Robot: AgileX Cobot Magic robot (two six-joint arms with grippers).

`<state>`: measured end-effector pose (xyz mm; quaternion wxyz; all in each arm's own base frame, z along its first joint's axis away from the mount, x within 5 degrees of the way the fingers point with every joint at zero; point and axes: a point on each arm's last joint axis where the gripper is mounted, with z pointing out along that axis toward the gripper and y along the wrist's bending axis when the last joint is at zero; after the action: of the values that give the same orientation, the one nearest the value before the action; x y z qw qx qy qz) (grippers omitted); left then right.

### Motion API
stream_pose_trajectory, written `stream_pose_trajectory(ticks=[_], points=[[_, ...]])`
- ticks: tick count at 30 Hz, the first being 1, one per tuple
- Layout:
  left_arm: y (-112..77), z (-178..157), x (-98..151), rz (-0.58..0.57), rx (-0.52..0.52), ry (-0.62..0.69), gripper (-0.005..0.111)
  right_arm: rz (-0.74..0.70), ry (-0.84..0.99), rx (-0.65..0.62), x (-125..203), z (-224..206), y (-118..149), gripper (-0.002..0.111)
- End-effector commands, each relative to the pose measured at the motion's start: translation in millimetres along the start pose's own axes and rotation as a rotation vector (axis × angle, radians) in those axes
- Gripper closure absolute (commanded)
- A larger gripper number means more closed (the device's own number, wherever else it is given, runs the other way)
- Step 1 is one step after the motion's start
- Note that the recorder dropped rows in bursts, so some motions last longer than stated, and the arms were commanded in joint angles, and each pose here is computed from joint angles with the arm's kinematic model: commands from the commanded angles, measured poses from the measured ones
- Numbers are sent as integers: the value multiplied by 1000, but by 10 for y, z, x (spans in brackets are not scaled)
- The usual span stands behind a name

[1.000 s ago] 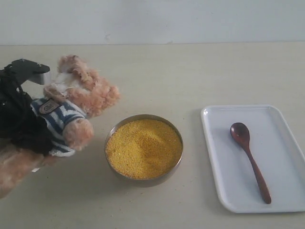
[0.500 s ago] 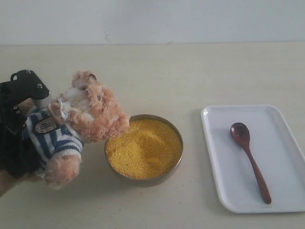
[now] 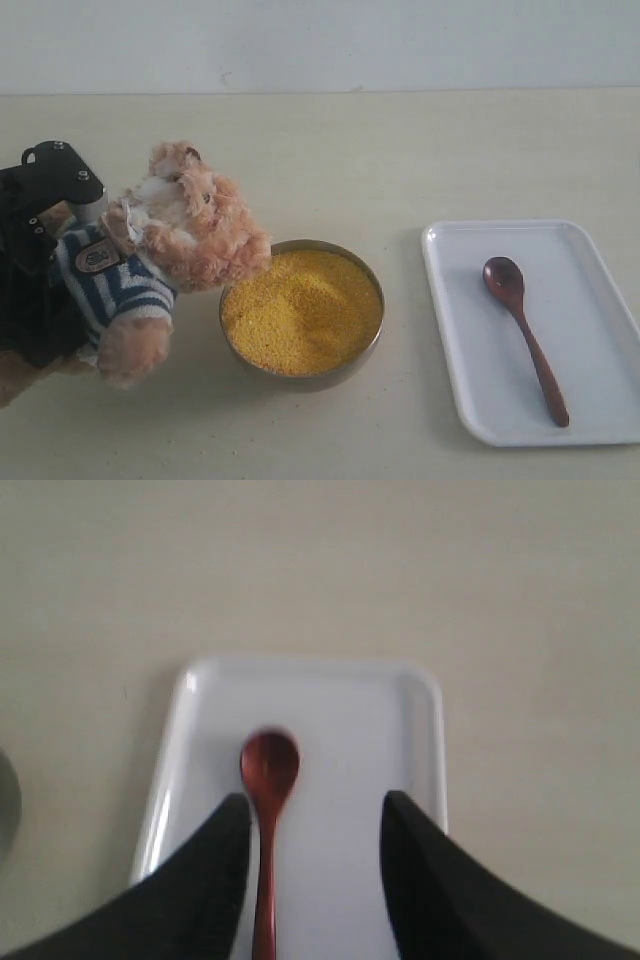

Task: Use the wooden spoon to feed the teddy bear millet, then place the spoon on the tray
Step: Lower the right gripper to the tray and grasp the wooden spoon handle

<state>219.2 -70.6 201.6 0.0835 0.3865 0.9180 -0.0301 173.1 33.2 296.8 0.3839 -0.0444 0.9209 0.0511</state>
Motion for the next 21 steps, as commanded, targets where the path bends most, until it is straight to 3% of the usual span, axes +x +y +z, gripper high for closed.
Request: stream_pose_trajectory(ticks=[1,5,13,21], points=[[-12,-26,-18,2,-15,-25,103,-101,426,-26,86,498,164,56],[-12,-26,-18,2,-15,-25,103,-164,570,-46,222,895,332,54],[-12,-26,-18,2,-15,-25,103,-175,625,-47,391,1364,440,54],[-17,-26,-24,-6,-9,-31,103,-129,520,-50,765,1597,386,54]])
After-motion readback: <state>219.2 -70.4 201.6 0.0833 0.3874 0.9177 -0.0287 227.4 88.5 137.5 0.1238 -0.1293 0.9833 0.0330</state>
